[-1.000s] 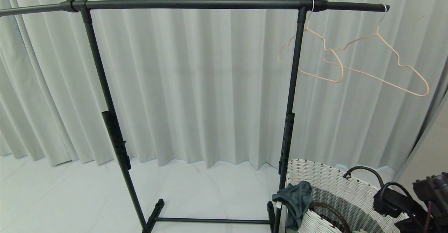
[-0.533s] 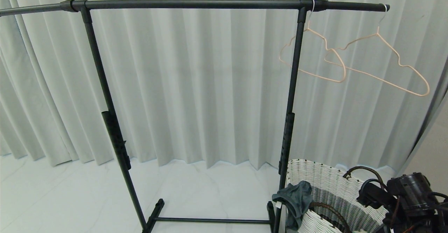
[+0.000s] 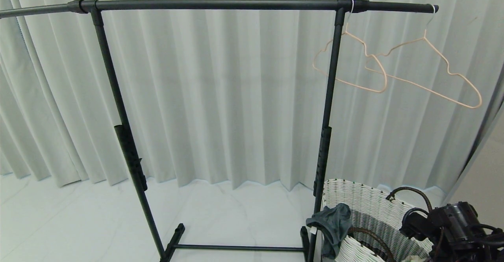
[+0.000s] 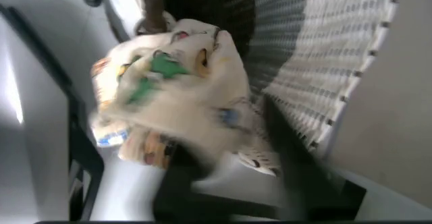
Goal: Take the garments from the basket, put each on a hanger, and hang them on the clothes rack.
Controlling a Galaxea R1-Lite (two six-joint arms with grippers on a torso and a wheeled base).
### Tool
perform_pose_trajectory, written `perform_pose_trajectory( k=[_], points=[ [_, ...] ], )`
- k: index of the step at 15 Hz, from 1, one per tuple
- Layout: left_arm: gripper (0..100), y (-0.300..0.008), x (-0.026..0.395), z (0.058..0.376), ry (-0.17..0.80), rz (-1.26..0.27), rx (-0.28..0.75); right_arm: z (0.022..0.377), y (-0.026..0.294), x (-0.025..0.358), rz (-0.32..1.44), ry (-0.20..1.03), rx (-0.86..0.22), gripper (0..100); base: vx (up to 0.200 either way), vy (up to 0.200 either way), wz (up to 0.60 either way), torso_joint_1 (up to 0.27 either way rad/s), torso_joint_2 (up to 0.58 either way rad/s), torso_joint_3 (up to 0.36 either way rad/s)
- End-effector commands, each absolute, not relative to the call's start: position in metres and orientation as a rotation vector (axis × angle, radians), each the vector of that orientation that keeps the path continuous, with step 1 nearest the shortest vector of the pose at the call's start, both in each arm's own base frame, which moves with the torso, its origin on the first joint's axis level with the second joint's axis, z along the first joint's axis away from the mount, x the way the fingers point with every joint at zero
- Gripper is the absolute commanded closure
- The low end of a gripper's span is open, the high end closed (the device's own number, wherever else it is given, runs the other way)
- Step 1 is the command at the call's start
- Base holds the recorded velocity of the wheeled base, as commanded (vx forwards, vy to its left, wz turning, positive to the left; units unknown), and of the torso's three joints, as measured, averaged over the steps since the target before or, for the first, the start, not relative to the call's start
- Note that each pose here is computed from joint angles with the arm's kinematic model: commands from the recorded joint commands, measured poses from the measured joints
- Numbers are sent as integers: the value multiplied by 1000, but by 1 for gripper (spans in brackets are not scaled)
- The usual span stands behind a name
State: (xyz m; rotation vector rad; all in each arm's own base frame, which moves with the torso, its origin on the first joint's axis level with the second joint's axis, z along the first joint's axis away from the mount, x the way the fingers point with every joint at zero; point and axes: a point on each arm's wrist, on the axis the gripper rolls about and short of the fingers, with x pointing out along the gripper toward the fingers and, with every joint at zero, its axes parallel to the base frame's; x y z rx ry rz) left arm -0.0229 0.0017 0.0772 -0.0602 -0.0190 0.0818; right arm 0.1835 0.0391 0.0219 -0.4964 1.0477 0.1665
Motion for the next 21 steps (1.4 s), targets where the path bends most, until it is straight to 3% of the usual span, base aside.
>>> perform_pose_trajectory(
  k=[1,7,9,12,19,21],
  points=[
    [0,2,-23,77,-18,82,-60,36,38,179,153,975,-492,100,0,0,0,0,0,0],
    [0,2,-23,77,-18,82,-59,98,32,153,127,797,-461,100,0,0,0,0,0,0],
    [0,2,-23,77,-18,82,-54,153,27,131,130,744,-451,100,0,0,0,0,0,0],
    [0,2,-23,77,-19,82,-54,190,26,107,155,660,-451,100,-200,0,0,10,2,-1],
    [0,2,-23,77,-19,82,-53,208,18,73,178,580,-461,100,-200,0,0,2,4,2],
    [0,2,-23,77,-18,82,-54,213,23,74,226,555,-472,100,0,0,0,0,0,0]
  ],
)
